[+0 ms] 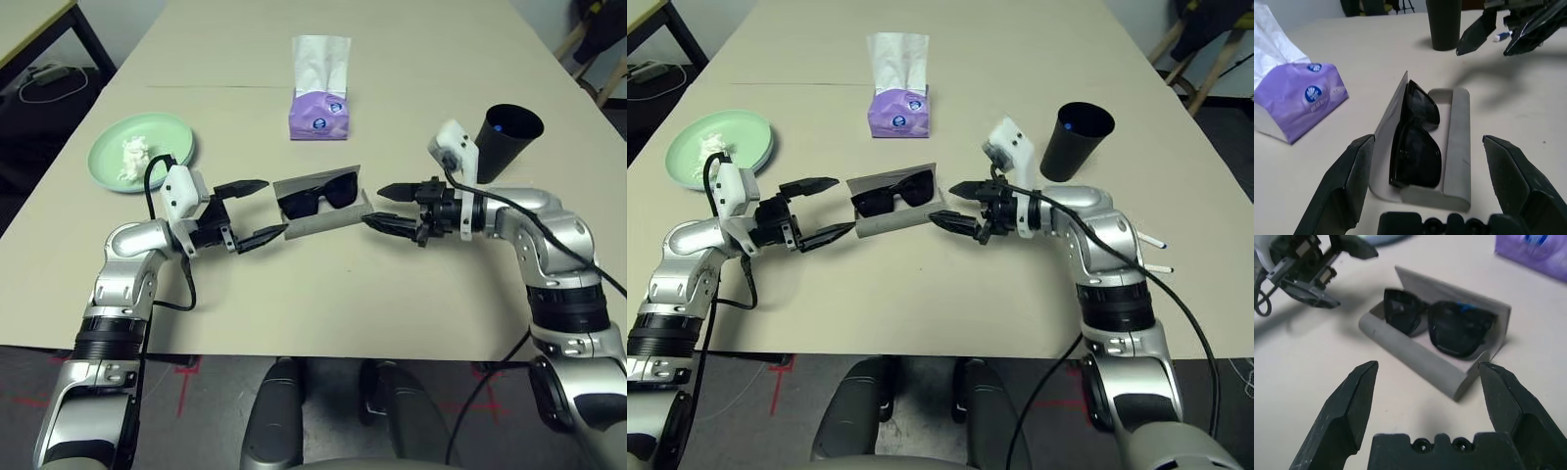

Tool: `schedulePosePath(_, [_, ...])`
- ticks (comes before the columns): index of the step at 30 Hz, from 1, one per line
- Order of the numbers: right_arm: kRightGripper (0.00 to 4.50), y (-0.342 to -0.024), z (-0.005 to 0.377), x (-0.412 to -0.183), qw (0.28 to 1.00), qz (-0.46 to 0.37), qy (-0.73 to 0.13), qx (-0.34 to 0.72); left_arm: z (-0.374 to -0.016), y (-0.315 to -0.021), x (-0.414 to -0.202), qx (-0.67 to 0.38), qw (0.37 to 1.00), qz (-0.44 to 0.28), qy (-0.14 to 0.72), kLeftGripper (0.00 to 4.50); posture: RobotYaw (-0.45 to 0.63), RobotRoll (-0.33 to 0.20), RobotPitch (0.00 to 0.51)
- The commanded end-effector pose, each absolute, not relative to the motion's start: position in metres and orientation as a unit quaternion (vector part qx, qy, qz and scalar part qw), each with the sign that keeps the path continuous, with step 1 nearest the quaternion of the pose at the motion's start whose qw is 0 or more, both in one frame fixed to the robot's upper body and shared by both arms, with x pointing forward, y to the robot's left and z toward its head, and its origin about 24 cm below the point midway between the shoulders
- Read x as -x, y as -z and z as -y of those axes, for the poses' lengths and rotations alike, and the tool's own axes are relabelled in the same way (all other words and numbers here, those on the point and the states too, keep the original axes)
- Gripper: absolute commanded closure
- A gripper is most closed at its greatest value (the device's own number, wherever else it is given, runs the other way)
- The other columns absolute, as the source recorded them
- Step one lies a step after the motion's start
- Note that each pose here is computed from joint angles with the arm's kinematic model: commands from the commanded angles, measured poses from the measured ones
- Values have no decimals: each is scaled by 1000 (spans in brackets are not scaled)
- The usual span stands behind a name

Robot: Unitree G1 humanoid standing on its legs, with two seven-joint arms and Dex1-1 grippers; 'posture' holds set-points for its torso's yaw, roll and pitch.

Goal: Organize and tidy the items on the table.

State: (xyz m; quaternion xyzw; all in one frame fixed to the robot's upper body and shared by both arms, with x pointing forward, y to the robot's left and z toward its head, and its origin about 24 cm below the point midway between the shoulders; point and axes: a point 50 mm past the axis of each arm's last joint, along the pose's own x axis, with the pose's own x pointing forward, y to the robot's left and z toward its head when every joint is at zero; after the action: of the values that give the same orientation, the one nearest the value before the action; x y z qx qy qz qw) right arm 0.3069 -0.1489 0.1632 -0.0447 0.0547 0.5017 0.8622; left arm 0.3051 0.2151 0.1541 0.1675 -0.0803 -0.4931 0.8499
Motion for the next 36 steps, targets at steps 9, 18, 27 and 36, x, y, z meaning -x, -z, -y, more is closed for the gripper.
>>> schedulePosePath(9, [28,-134,172,-308,878,70,-471,52,-222,-150,-303,-153,863,68,477,0,148,0,185])
schedulePosePath(18, [28,-120,194,-301,878,91,-462,83,-232,-146,-301,-148,862,84,478,0,145,0,192])
schedulePosePath(27, [28,-122,199,-287,882,92,-457,75,-233,-140,-311,-157,846,78,503,0,110,0,190])
schedulePosePath(36, [0,-136,192,-285,879,104,-459,77,-233,-136,-315,-143,829,68,537,2959,82,0,183])
